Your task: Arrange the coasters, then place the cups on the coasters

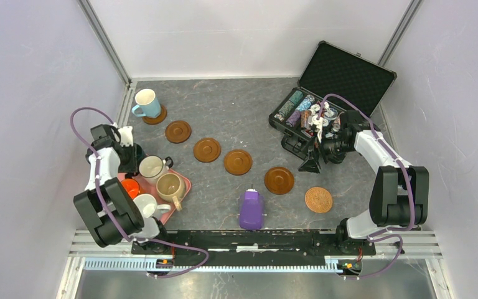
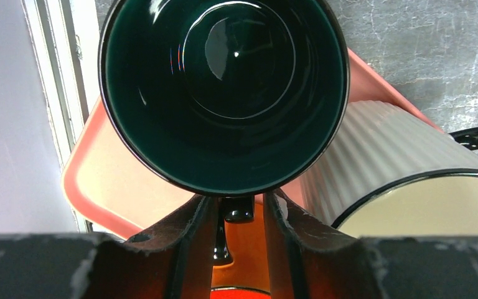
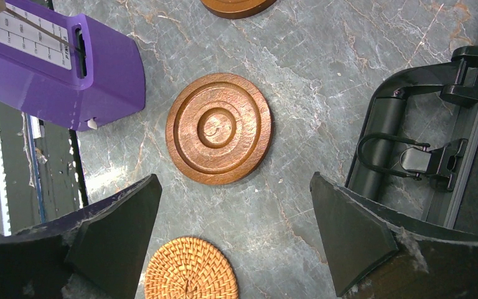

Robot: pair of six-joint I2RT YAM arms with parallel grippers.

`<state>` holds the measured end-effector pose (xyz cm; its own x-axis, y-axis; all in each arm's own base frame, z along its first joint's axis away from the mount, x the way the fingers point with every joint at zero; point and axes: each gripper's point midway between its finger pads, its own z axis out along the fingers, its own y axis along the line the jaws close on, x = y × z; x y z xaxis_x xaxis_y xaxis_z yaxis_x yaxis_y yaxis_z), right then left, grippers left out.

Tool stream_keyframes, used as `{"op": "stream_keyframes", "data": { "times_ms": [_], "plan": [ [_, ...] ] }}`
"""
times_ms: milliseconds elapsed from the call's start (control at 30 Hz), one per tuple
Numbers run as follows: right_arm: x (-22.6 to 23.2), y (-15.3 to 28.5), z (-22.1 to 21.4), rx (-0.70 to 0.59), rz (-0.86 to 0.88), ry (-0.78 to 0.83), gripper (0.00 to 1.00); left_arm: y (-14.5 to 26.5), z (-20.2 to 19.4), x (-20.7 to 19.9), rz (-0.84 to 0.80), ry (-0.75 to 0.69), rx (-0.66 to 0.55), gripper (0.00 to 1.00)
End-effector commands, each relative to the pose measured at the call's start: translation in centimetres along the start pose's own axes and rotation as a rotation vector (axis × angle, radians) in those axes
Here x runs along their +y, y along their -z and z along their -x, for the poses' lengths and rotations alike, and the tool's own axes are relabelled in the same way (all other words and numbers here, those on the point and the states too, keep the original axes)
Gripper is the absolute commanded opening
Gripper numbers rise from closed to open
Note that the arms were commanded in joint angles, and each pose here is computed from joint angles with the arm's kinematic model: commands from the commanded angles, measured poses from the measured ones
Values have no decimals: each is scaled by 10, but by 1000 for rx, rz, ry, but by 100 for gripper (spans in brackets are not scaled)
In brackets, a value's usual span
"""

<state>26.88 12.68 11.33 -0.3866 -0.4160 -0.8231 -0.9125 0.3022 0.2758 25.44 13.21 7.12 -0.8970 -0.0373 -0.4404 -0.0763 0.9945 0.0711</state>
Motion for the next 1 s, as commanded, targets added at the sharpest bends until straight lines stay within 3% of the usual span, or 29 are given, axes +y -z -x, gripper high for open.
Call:
{"op": "stream_keyframes", "data": {
  "times_ms": [0,333,633,733,967],
  "plan": [
    [0,-1,1,-18,12,3,98,-12,-5,-5,-19,43,24,40],
    [0,0,0,-13,7,2,98,-24,-10,-4,-16,63,36,38],
    [1,0,-2,-14,11,-3,98,-15,-9,-1,6,67,10,15],
    [1,0,-2,-16,12,-4,98,-10,-6,-1,13,62,-11,3],
    [2,-1,-1,-19,17,-4,98,14,19,0,27,35,-148,2]
  ]
}}
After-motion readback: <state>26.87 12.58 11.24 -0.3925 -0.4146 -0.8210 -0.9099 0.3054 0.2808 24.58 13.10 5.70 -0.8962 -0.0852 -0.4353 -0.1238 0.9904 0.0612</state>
